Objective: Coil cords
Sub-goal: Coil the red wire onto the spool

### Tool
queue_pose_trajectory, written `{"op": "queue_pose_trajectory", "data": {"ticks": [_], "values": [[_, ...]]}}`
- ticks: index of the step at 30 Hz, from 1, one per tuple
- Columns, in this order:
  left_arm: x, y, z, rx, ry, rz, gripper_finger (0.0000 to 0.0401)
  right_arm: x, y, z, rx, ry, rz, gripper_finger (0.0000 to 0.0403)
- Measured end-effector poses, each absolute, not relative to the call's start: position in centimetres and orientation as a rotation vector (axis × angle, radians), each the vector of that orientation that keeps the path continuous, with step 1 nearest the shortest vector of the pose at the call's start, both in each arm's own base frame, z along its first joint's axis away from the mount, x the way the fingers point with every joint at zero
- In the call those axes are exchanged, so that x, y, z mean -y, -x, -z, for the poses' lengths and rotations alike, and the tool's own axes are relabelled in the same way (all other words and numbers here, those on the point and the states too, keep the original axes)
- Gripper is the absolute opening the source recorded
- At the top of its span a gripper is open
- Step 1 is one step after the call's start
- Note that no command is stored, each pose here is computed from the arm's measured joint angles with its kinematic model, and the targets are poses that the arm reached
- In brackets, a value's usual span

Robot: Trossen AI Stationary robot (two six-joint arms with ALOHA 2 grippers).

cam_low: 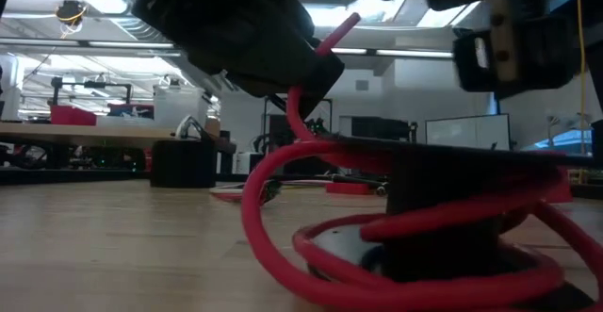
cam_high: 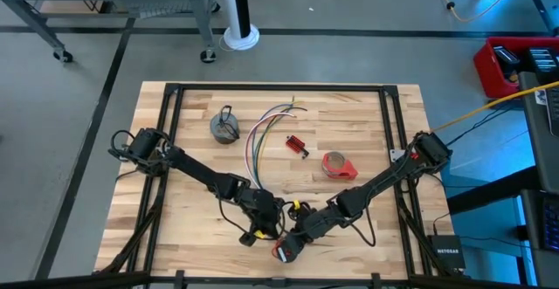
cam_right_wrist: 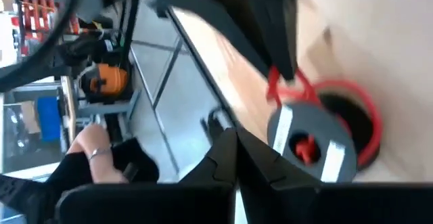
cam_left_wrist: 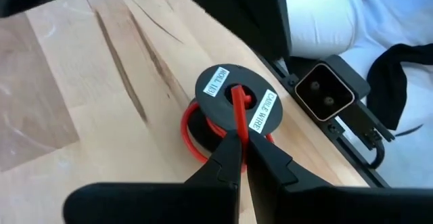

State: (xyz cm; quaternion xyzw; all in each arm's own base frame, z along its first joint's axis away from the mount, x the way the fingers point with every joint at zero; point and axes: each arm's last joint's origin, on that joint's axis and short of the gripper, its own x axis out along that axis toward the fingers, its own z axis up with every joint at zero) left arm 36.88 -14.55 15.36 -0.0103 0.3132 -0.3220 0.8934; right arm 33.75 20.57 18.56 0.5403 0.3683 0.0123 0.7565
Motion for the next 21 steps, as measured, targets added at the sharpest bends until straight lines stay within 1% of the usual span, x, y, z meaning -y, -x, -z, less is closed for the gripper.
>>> {"op": "queue_pose_trajectory", "data": {"ticks": [4, 11, 17, 21], "values": [[14.5, -36.8, -15.2, -0.666, 0.023, 0.666, 0.0003, -21.3, -33.1, -18.3, -0.881, -1.267, -0.003, 0.001], [14.5, -36.8, -15.2, -0.667, 0.023, 0.665, 0.0003, -21.9, -31.9, -16.7, -0.931, -1.275, 0.177, 0.001], [14.4, -36.8, -15.2, -0.667, 0.02, 0.655, 0.0004, -22.2, -32.6, -15.4, -0.942, -1.306, 0.161, 0.001], [14.0, -37.0, -15.2, -0.661, 0.019, 0.638, 0.0004, -22.3, -32.7, -15.3, -0.939, -1.311, 0.156, 0.001]]}}
